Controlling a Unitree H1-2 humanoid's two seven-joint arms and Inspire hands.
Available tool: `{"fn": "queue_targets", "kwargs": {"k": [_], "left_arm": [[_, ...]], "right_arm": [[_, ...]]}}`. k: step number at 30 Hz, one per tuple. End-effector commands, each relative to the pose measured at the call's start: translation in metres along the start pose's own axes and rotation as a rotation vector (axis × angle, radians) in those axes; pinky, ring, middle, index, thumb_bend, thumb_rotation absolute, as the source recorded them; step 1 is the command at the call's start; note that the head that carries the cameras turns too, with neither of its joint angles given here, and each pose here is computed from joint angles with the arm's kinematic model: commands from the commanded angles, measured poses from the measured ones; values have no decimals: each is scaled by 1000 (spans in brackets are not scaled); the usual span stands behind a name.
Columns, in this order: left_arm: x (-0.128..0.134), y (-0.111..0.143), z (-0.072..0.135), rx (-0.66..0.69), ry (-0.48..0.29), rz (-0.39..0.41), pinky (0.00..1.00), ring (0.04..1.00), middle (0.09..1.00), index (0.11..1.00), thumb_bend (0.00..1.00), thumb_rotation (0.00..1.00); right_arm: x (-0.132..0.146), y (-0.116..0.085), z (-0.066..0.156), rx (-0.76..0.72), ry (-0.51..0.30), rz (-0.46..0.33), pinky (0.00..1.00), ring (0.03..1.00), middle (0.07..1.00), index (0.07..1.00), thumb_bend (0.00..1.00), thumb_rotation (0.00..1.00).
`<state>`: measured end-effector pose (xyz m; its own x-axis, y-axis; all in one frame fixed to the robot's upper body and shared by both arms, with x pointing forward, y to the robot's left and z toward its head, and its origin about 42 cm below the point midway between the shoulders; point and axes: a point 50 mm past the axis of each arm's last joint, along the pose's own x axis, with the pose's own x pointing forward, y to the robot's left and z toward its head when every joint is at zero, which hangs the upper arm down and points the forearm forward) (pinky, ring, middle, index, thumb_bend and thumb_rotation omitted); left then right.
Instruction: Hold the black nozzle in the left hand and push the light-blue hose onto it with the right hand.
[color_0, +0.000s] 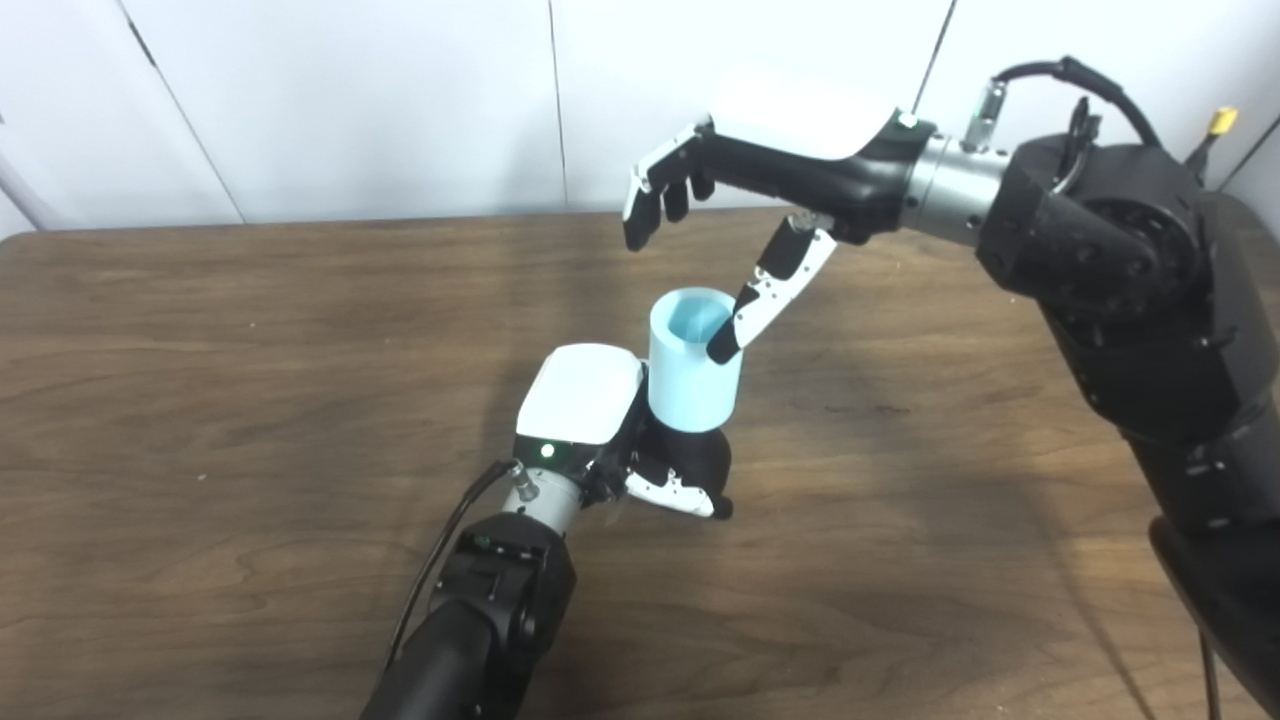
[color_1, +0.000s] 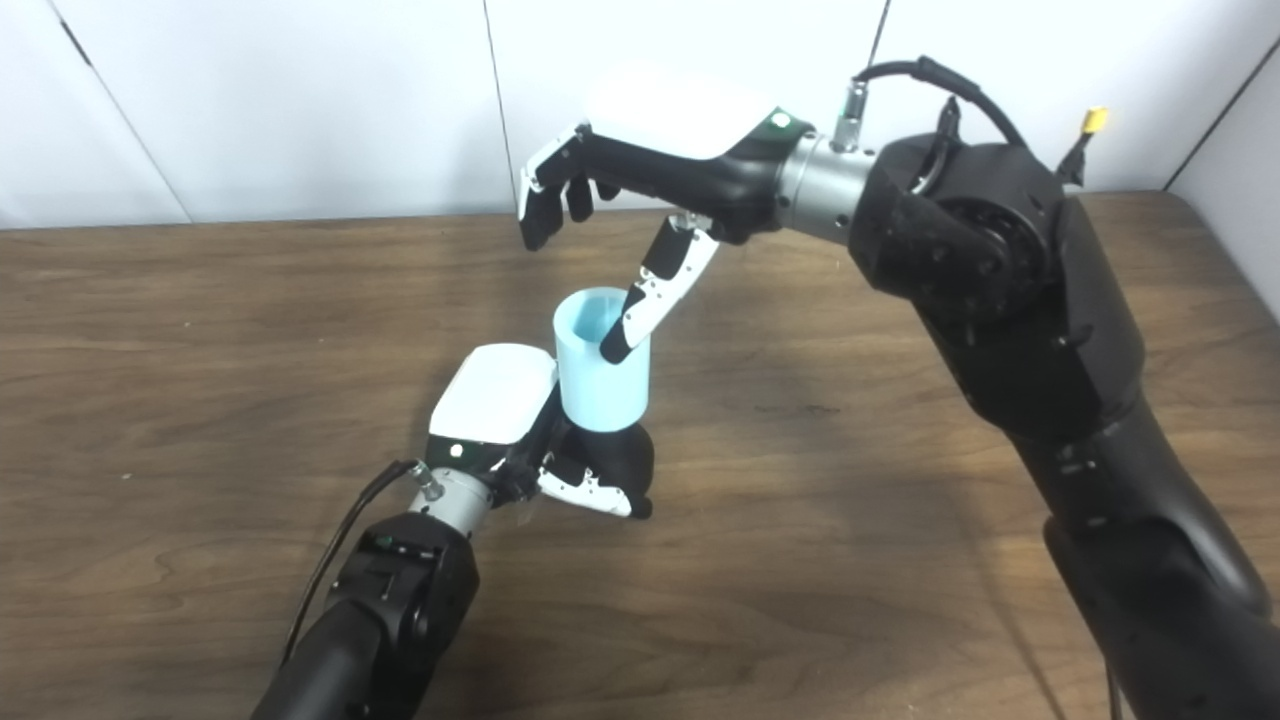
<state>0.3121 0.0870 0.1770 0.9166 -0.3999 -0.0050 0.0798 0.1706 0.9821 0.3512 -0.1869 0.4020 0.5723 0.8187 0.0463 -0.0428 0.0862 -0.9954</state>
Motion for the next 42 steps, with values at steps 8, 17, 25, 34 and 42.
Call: {"fn": "queue_targets", "kwargs": {"k": [8,17,25,34,42], "left_arm": [[0,4,3,-6,-18,5,497,546,514,445,497,0],[1,4,3,-11,-18,9,497,548,510,447,498,0],[0,6,2,-12,-17,0,514,550,513,446,497,0],[0,5,2,-17,-16,0,511,550,515,442,497,0],[0,5,2,-22,-10,-14,507,549,515,444,497,0]], "right_arm": [[-28,-4,1,-27,55,-21,660,738,743,745,730,658],[-48,15,4,-15,90,-20,790,866,866,872,678,793],[-58,39,11,-64,93,2,986,998,997,977,668,986],[-60,57,18,-100,77,24,1000,1000,1000,1000,686,1000],[-58,64,26,-89,59,47,1000,1000,1000,1000,688,1000]]}}
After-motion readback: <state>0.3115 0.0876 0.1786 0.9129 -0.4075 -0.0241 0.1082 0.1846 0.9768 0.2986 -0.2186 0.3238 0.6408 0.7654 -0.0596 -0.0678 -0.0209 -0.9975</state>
